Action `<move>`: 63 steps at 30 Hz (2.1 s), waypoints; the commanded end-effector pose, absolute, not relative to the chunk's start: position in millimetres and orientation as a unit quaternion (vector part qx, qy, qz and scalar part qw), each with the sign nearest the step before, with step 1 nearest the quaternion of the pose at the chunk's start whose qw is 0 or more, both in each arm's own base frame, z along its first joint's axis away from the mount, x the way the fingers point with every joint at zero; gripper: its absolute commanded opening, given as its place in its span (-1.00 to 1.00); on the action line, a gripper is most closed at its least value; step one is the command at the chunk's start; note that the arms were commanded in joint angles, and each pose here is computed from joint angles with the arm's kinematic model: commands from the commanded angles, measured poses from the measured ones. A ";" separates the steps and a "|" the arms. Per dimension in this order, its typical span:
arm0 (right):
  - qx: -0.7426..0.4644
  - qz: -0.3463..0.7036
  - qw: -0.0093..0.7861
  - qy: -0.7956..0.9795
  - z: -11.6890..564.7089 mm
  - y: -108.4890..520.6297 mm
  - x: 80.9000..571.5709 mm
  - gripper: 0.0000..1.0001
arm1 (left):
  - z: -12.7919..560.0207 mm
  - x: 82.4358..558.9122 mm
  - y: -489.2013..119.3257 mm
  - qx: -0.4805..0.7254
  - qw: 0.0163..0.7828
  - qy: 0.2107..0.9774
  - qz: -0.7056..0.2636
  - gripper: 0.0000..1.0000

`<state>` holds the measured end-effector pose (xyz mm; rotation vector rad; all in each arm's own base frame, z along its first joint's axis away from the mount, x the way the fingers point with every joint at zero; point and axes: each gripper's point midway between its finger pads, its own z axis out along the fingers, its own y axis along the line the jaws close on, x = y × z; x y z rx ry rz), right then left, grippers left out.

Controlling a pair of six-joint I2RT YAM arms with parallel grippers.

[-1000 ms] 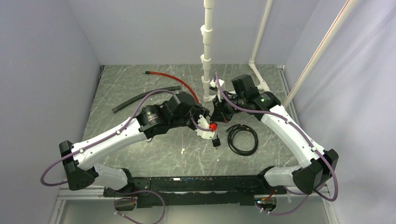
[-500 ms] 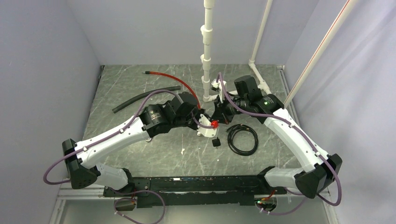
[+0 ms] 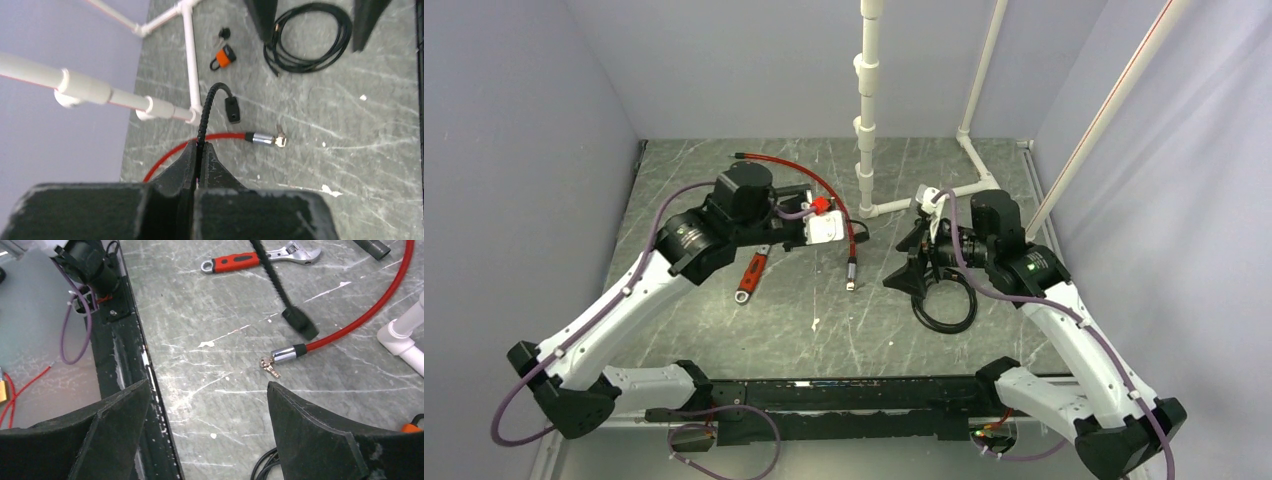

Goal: Lock with the key
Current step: Pick up the lock from the center of the board.

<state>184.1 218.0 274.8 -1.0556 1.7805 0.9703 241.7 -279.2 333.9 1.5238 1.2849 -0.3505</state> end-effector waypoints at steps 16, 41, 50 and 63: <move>-0.528 0.368 0.512 0.569 291.8 221.9 169.6 0.50 | 419.6 194.8 -304.1 0.618 0.587 0.439 -0.285 -1.00; -0.553 0.343 0.494 0.577 275.7 214.7 168.5 0.09 | 450.3 194.3 -307.0 0.599 0.609 0.425 -0.299 -1.00; -0.549 0.360 0.489 0.574 278.4 219.0 167.1 -0.24 | 451.9 199.5 -306.5 0.585 0.613 0.436 -0.304 -1.00; -0.506 0.337 0.493 0.622 278.6 215.4 188.7 -1.00 | 392.2 208.2 -289.1 0.568 0.551 0.533 -0.301 -1.00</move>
